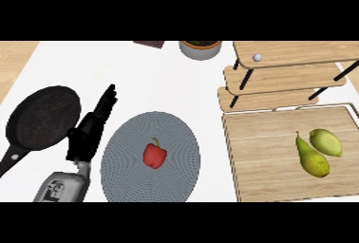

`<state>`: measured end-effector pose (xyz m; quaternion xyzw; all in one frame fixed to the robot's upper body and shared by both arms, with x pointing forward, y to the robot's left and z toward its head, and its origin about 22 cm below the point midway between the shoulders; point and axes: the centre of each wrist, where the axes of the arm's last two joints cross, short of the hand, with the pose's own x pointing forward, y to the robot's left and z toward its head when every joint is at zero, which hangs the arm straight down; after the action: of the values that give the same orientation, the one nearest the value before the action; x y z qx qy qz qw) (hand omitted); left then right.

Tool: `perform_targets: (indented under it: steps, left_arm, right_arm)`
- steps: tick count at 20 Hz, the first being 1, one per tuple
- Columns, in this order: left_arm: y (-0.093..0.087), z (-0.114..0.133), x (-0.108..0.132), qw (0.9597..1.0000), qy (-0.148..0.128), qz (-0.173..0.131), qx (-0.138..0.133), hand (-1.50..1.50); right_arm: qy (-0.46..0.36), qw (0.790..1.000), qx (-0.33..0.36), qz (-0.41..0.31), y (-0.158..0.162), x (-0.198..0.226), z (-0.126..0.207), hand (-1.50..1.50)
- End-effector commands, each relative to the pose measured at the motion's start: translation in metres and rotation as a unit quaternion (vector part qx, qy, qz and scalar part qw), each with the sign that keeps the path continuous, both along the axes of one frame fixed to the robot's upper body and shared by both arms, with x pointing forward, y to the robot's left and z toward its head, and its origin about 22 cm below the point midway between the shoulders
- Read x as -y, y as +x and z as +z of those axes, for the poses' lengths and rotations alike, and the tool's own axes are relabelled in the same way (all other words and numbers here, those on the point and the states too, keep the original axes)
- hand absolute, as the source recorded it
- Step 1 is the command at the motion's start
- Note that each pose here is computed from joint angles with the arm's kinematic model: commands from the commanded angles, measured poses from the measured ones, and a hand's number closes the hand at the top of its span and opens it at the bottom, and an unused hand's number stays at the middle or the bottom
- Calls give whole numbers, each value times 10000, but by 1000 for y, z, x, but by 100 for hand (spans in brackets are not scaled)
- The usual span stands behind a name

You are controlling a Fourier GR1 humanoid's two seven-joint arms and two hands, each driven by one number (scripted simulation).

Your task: Pick the lemon from the tray and place it in the tiered shelf

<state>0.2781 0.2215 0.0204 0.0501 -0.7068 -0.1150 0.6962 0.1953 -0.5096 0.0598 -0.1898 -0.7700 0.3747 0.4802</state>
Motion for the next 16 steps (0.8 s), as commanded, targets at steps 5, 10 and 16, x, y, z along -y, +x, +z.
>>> perform_targets:
  steps: [5, 10, 16]
  left_arm:
    - [7, -1, -4, 10000, 22, 35, 5, 0]
    - [-1, -1, 11, 10000, -59, -21, 1, 0]
    - [10, -1, 0, 9999, -115, -31, -7, 0]
  right_arm:
    - [210, 9991, 64, 365, -6, -6, -3, -150]
    - [150, 9990, -105, 412, -9, -3, -22, -150]
    - [-115, 9995, -96, 272, 5, -26, -41, -150]
